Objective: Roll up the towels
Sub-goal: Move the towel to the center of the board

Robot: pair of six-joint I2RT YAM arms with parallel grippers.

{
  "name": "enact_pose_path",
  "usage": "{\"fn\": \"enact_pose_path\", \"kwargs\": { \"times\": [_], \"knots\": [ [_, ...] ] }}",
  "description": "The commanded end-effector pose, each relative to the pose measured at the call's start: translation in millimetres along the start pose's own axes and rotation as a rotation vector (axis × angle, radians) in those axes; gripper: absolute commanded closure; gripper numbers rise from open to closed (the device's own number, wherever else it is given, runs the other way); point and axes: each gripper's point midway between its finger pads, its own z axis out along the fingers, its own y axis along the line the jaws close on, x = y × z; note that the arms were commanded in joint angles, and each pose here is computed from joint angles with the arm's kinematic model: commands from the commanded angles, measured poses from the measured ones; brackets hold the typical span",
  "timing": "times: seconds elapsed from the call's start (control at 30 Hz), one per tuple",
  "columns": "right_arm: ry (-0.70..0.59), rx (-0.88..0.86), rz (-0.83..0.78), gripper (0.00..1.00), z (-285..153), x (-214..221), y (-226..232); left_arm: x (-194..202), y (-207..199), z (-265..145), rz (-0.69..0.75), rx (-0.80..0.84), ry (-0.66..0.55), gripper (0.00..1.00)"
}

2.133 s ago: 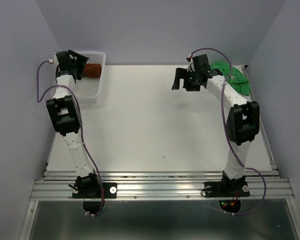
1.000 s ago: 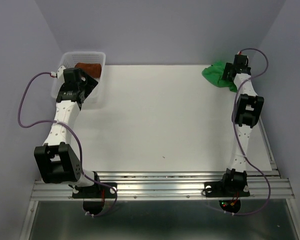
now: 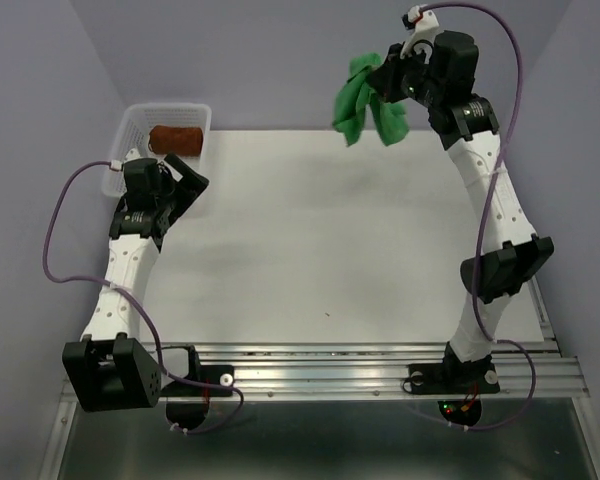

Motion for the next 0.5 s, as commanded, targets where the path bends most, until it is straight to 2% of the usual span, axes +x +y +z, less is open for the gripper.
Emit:
{"fn": "enact_pose_path", "kwargs": {
  "times": [0.0,0.03,0.07,0.1,0.17,0.2,0.23,0.27,0.3,0.33,0.4,0.47],
  "knots": [
    [-0.025,-0.126,0.054,0.94,-37.0,-12.0,15.3,-1.0,-14.3,-24.7,0.02,0.077,-0.021,0.01],
    [-0.004,-0.122,0.064,0.93,-40.0,-1.9,15.5,-0.9,-13.2,-27.0,0.021,0.075,-0.023,0.01],
    [0.077,-0.11,0.095,0.89,-36.5,35.8,11.7,-0.7,-12.0,-29.2,0.022,0.072,-0.026,0.01],
    [0.114,-0.09,0.111,0.88,-39.3,53.6,8.8,1.9,-9.5,-32.3,0.022,0.064,-0.023,0.01],
    [0.172,-0.044,0.134,0.82,-56.9,83.8,5.7,2.1,-4.6,-34.6,0.021,0.046,-0.029,0.01],
    [0.292,0.042,0.171,0.77,-62.3,143.4,-8.4,5.7,-0.5,-35.1,0.021,0.034,-0.022,0.01],
    [0.315,0.103,0.18,0.7,-77.2,158.3,-14.5,8.0,1.7,-34.9,0.021,0.028,-0.015,0.01],
    [0.37,0.169,0.195,0.34,-86.8,185.2,-23.1,11.1,4.0,-34.1,0.02,0.022,-0.004,0.01],
    [0.47,0.311,0.214,0.08,-104.5,234.7,-42.6,18.6,8.4,-32.1,0.032,0.016,0.02,0.01],
    [0.502,0.389,0.216,0.0,-116.7,250.8,-52.2,24.4,11.3,-30.4,0.036,0.014,0.038,0.01],
    [0.574,0.515,0.237,0.0,-145.0,281.2,-63.1,38.7,21.9,-25.2,0.038,-0.007,0.081,0.01],
    [0.592,0.574,0.256,0.0,-160.5,284.5,-65.8,50.8,28.3,-21.7,0.039,-0.021,0.117,0.01]
  ]
}}
